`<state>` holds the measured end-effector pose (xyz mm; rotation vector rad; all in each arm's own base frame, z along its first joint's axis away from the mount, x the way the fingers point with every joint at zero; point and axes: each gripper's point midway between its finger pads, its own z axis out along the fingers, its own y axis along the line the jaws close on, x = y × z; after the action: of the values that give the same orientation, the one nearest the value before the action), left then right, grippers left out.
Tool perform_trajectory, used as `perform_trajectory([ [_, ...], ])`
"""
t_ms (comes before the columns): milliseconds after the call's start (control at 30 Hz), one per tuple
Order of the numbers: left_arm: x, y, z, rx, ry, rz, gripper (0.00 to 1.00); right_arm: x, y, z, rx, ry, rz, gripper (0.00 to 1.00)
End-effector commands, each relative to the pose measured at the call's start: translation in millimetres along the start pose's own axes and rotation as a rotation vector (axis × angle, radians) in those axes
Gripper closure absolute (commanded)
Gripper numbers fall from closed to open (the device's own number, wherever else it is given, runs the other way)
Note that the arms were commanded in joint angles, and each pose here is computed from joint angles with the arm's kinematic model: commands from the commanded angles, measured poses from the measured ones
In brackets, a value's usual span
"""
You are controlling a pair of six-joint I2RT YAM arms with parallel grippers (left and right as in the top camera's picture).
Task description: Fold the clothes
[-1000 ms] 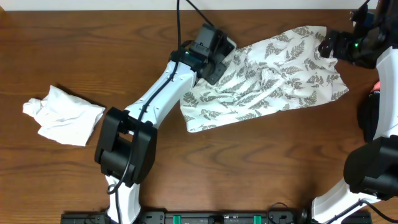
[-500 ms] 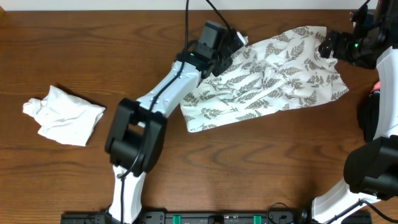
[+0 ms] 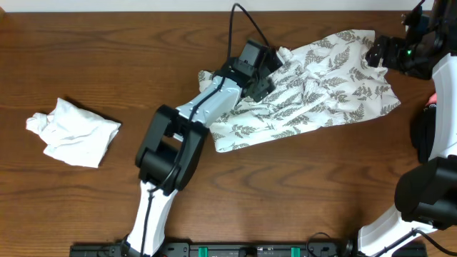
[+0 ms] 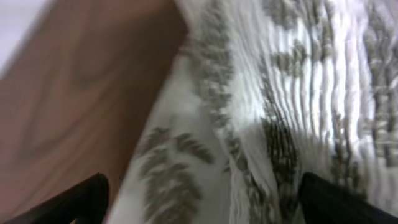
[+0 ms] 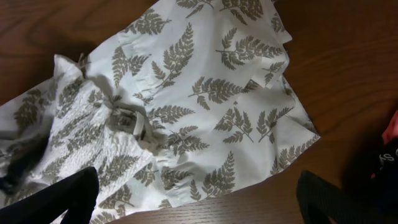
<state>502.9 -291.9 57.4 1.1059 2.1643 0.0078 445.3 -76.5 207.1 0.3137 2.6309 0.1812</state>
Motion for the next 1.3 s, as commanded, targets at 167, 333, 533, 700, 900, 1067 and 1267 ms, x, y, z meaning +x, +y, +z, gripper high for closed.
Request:
perform_trajectory([
  [167,-42,61,-125,-0.13,-0.093,-0.362,0.02,4,-7,22,0.007,0.046,-0.033,0.01],
  [333,16,65,-137,-0.118,0.108,-0.567,0.02,20,-15,68,-0.008,0.15,-0.164,0.01],
  [533,70,41,-145,-0.001,0.329,-0.677,0.02,33,-49,119,0.015,0.225,-0.212,0.01],
  [700,93,33,-145,-0.007,0.409,-0.811,0.02,27,-80,130,0.023,0.191,-0.11,0.01],
  [900,116,15,-123,0.003,0.496,-0.942,0.02,27,-94,125,-0.05,0.169,0.008,0.01],
  [1067,142,8,-100,-0.067,0.585,-1.191,0.02,31,-98,122,-0.063,0.183,0.03,0.01],
  [1267,161,20,-86,-0.077,0.591,-1.31,0.02,32,-99,122,-0.063,0.187,0.032,0.01],
])
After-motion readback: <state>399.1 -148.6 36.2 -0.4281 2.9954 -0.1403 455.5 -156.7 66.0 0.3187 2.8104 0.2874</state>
